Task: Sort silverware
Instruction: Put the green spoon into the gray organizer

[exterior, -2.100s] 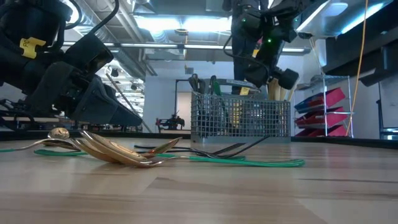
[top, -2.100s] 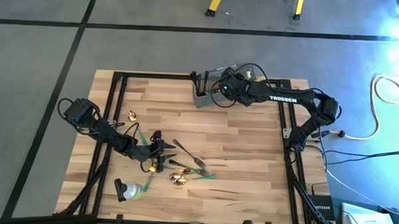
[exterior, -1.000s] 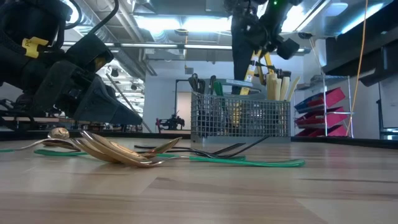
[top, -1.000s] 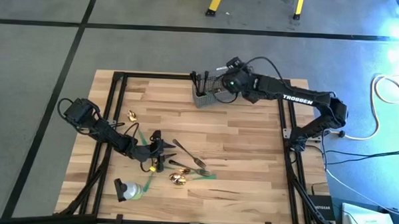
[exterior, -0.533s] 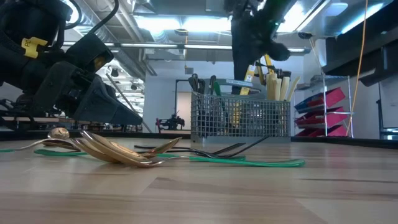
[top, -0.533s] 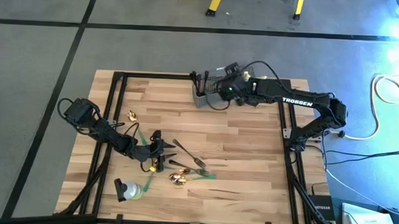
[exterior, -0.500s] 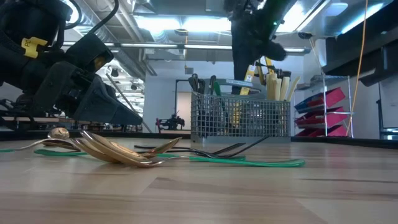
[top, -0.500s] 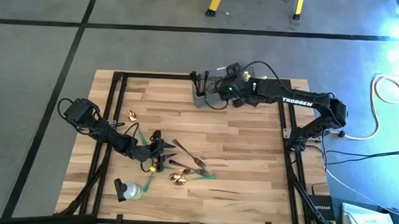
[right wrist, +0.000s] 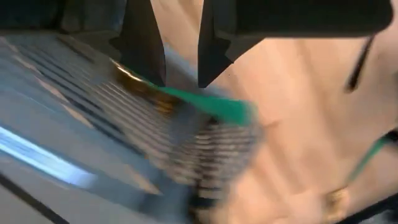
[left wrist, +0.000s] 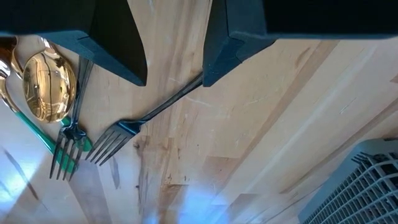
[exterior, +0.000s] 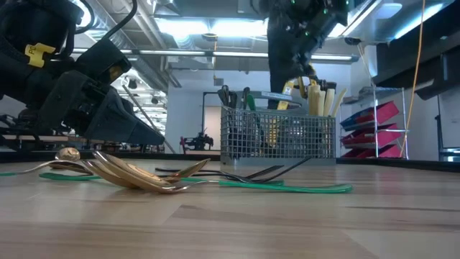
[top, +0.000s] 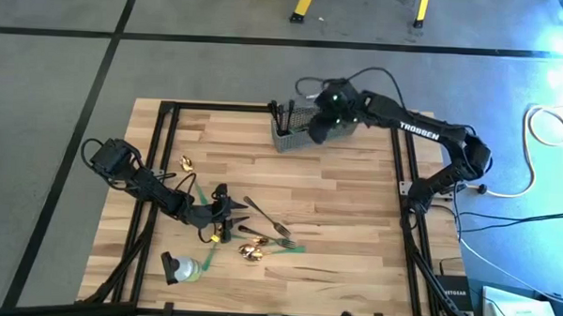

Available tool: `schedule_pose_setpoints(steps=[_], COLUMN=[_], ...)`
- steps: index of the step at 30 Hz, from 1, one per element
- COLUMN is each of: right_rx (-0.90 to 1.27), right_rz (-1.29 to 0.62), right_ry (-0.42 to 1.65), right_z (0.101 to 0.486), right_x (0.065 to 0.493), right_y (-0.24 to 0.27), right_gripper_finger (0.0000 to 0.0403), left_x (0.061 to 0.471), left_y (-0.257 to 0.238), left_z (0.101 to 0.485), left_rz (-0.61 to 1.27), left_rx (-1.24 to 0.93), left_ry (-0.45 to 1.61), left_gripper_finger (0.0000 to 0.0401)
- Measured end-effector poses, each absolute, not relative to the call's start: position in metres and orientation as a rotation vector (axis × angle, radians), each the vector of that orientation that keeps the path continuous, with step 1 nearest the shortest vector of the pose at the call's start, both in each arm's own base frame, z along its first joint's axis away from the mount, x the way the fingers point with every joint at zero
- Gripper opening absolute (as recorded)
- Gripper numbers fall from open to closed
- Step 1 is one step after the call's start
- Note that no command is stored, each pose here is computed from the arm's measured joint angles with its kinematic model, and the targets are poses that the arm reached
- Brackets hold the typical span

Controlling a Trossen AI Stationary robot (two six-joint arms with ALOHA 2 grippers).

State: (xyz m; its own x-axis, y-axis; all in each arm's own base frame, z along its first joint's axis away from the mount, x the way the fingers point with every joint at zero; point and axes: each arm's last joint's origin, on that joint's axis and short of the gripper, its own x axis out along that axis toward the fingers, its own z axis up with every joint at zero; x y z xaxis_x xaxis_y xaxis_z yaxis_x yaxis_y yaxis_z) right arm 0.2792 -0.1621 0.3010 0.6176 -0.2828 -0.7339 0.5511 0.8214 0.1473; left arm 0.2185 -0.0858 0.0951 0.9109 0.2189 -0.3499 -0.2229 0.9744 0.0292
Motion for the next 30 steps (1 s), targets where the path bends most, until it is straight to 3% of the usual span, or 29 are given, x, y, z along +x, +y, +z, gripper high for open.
schedule_pose_setpoints(steps=[5, 12, 22, 30], right_rx=[0.478, 0.493, 0.405, 0.244], right_rz=[-0.593, -0.592, -0.7, -0.634], right_ry=[0.823, 0.891, 0.981, 1.066], right_z=[0.294, 0.278, 0.264, 0.264], right_x=[0.262, 0.269, 0.275, 0.28], right_y=[-0.182, -0.185, -0.186, -0.175], right_gripper_finger=[0.0075, 0.0075, 0.0076, 0.0076], left_x=[0.219, 0.219, 0.219, 0.219], left_y=[-0.085, -0.085, -0.085, -0.085], left_z=[0.095, 0.095, 0.095, 0.095], left_rz=[0.229, 0.23, 0.229, 0.229], left_rx=[-0.009, -0.01, -0.003, -0.003], left_ry=[0.36, 0.359, 0.36, 0.36], left_gripper_finger=[0.0141, 0.0141, 0.0141, 0.0141])
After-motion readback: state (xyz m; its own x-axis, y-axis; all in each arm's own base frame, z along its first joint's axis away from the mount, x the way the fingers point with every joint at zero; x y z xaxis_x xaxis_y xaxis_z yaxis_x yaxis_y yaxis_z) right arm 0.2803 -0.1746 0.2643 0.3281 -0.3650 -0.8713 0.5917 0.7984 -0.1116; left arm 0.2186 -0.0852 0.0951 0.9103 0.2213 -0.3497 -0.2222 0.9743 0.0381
